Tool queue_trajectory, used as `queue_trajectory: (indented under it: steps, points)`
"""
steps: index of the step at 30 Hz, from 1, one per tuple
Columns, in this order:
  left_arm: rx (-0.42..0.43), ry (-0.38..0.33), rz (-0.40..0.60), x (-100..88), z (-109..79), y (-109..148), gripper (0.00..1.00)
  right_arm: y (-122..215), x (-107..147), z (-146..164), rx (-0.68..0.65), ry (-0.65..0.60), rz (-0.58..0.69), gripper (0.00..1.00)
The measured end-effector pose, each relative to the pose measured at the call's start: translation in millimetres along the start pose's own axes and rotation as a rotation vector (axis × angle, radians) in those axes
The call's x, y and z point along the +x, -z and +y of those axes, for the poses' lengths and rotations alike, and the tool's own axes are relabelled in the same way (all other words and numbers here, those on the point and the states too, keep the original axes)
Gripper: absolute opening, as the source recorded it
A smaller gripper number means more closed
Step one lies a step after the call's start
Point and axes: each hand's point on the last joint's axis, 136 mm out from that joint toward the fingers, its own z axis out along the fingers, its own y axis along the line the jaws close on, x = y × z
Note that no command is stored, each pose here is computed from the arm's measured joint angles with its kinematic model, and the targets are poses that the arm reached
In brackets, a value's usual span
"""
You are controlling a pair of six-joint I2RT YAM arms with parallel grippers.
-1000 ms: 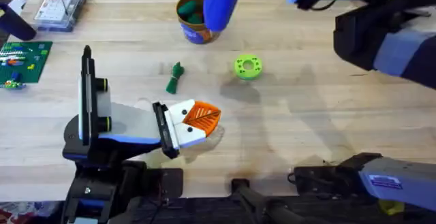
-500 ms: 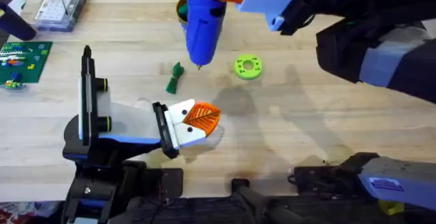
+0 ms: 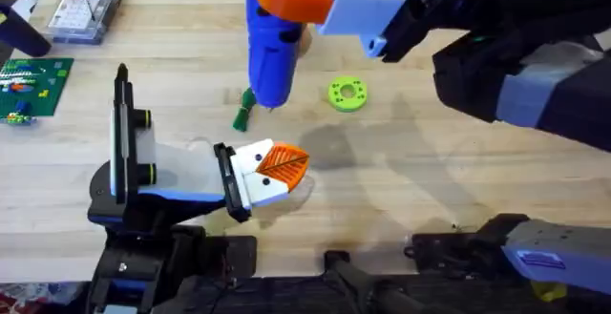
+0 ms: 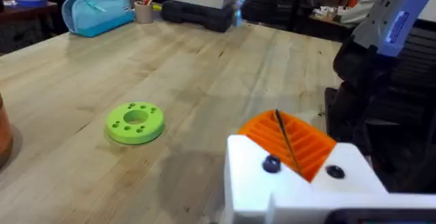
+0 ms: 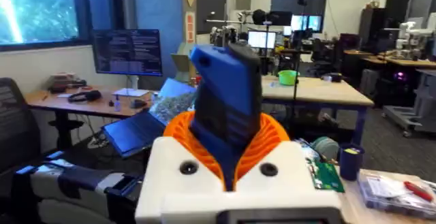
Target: Pick up the gripper from the table and insert it into the empty holder that is missing its gripper. Then pick up a screw, insert it into the mounting hole, and use the screwdriver to tighten it. Finally, clean up the table by picking up the vegetable and placing it into the bucket.
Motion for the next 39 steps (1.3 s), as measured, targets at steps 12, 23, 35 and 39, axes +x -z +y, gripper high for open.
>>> queue_trajectory:
  steps: [12, 23, 35, 39]
  points:
    - [0.000, 0.000, 0.000, 0.0, 0.0, 0, 0.011, -16, 4, 19, -0.065, -0.016, -0.004, 0.026]
    - [0.000, 0.000, 0.000, 0.0, 0.0, 0, 0.011, -17, 27, 32, -0.113, 0.015, 0.035, 0.026]
    - [0.000, 0.000, 0.000, 0.0, 0.0, 0, 0.011, -19, 46, 40, -0.130, 0.025, 0.052, 0.026]
    - [0.000, 0.000, 0.000, 0.0, 0.0, 0, 0.011, -19, 47, 40, -0.127, 0.027, 0.051, 0.026]
